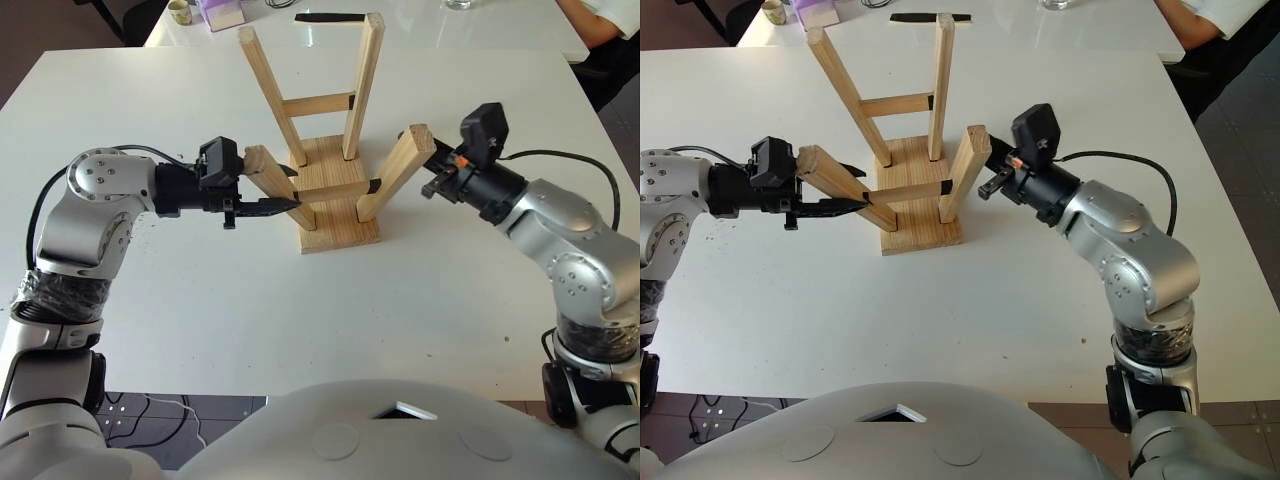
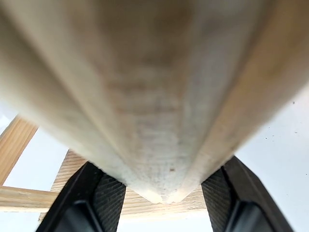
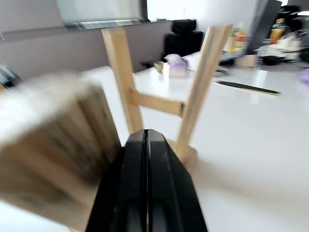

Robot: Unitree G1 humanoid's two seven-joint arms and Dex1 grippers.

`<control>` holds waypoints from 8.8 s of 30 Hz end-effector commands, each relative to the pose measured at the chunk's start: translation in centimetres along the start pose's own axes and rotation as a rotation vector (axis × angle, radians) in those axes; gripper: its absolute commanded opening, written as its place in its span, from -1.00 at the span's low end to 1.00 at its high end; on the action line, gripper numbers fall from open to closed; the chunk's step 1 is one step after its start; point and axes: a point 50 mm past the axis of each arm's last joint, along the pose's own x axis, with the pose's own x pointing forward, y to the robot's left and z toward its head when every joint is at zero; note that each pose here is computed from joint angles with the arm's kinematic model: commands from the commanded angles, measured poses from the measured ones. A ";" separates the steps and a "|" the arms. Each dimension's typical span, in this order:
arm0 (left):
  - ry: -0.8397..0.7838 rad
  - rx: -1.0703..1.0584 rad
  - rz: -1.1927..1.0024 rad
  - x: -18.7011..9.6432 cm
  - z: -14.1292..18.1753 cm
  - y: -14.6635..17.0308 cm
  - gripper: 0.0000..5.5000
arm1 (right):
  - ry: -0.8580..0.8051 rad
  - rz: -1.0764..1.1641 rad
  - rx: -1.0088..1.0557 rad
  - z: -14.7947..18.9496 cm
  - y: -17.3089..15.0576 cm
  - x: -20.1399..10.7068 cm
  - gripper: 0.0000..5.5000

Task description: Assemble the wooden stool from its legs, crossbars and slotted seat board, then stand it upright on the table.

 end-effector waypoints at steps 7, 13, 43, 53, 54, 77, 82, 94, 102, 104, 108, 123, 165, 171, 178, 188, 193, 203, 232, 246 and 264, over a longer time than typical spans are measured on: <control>-0.030 -0.102 0.168 -3.3 1.1 -0.5 0.16 | -0.109 -0.053 0.028 1.6 -3.3 -2.3 -1.00; -0.050 -0.169 0.487 -7.9 0.9 -1.6 0.16 | -0.171 0.012 0.006 3.3 -2.3 -2.4 -1.00; -0.362 -0.408 0.743 -0.3 0.6 -2.5 -0.99 | 0.058 0.095 -0.105 0.1 0.7 2.8 -1.00; -0.661 -0.278 1.003 -5.1 6.4 0.0 -0.99 | -0.258 0.000 0.043 6.4 -2.7 1.6 -1.00; -0.756 -0.264 0.954 -5.1 8.6 -0.1 -0.99 | -0.332 0.079 0.102 7.8 -1.9 1.4 -1.00; -0.506 -0.825 0.710 3.2 2.0 -2.4 -0.99 | 0.177 0.356 0.048 -2.6 3.2 4.2 -1.00; -0.587 -0.811 0.726 2.9 1.8 -2.1 -0.99 | -0.013 0.407 0.092 0.1 3.5 5.0 -1.00; -0.741 -0.529 0.977 -8.4 3.1 0.6 -0.99 | -0.068 0.035 -0.042 3.6 -4.7 3.0 -1.00; -0.063 -0.747 0.536 -3.8 -8.3 -9.4 -0.99 | 0.168 0.353 -0.109 -4.2 -1.5 4.2 -1.00; -0.055 -0.719 0.496 -2.8 -8.3 -9.5 -0.99 | 0.171 0.416 -0.115 -4.4 -1.0 4.7 -1.00; -0.055 -0.644 0.519 -1.3 -8.1 -8.4 -0.99 | 0.182 0.555 -0.130 -4.2 -0.9 5.7 -1.00; 0.103 -0.459 0.807 1.1 -11.4 -1.1 -0.99 | 0.199 0.687 0.010 -7.5 7.0 8.9 -1.00; 0.074 -0.890 0.686 2.1 -10.6 -15.5 -0.99 | -0.334 0.498 -0.169 11.4 3.9 -4.3 -1.00; 0.048 -0.905 0.693 2.8 -10.5 -15.6 -0.99 | -0.312 0.015 -0.112 11.6 -5.8 -7.7 -1.00; 0.046 -0.891 0.678 3.1 -9.9 -15.0 -0.99 | 0.451 -0.120 -0.217 -4.2 -10.0 -9.4 -1.00; 0.105 -0.852 0.405 3.7 -7.8 -16.5 -0.99 | 0.695 0.131 -0.307 -11.4 -7.6 -9.1 -1.00; 0.071 -0.859 0.435 5.2 -8.5 -14.5 -0.99 | 0.698 0.359 -0.278 -10.9 -4.8 -8.8 -1.00; 0.127 -0.820 0.583 2.5 -10.8 -11.8 -0.99 | 0.657 0.400 -0.260 -11.4 -2.1 -6.9 -1.00; 0.213 -0.692 0.461 -1.8 -11.8 -12.2 -0.99 | 0.642 0.280 -0.273 -12.4 -3.4 -7.4 -1.00; 0.236 -0.663 0.470 -1.7 -12.4 -11.4 -0.99 | 0.631 0.313 -0.263 -11.8 -2.8 -7.2 -1.00; 0.123 -0.608 0.407 0.4 -10.7 -10.1 -0.99 | 0.595 0.363 -0.219 -11.9 -1.3 -6.6 -1.00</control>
